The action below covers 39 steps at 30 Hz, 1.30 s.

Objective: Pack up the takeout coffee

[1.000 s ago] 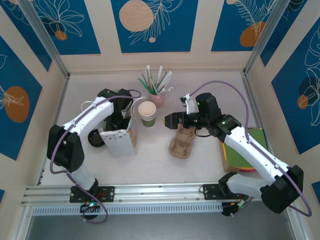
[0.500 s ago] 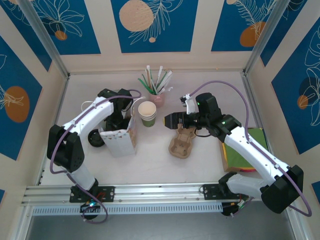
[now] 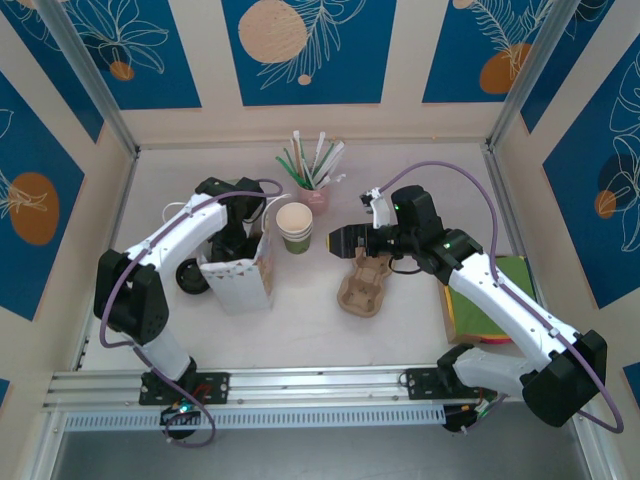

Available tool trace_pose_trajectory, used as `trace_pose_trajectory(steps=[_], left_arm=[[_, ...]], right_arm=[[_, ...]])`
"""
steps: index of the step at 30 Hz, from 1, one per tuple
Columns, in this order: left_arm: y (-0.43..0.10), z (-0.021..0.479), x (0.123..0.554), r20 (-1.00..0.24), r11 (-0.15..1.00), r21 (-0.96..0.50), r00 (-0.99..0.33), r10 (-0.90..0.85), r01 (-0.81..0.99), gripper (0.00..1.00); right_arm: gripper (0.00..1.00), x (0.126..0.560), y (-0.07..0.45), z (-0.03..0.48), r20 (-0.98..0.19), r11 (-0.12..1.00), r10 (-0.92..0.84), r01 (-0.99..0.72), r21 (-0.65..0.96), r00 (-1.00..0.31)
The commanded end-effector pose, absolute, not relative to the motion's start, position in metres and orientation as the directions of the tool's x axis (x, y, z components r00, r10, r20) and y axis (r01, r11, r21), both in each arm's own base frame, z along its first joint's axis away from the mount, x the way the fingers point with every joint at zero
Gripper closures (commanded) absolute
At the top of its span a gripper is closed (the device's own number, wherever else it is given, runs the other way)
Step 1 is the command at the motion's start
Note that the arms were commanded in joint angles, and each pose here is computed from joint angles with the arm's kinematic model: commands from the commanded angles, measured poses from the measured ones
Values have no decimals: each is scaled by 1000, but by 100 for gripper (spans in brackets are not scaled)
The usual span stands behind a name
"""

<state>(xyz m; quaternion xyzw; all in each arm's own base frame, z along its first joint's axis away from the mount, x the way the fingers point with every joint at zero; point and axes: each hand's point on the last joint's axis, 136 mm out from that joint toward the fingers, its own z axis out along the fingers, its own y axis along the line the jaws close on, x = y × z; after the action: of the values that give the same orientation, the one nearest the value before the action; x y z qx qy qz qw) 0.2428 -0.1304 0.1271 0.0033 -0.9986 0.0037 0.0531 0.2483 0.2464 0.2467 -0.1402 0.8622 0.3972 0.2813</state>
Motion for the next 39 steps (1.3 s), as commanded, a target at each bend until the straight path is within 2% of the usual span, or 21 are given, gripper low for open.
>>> trace_pose_trajectory(steps=[1,7,29,34,39], left_arm=[[-115,122,241,113,998,63,-993,-16,-9,28],[-115,123,240,115,998,60,-993,-18,-11,25],[-114,124,237,114,998,61,-993,-18,-11,25],[-114,125,238,112,998,59,-994,-17,-10,21],[-114,123,238,114,998,60,-993,-16,-9,22]], right_arm=[[1,242,248,247,-589,629,-23,-470,620,-808],[1,241,248,247,-589,629,-22,-469,620,-808],[1,241,248,248,-590,627,-23,-471,621,-807],[1,241,248,248,-589,627,-22,-470,621,-808],[1,241,248,249,-591,627,-24,-472,620,-806]])
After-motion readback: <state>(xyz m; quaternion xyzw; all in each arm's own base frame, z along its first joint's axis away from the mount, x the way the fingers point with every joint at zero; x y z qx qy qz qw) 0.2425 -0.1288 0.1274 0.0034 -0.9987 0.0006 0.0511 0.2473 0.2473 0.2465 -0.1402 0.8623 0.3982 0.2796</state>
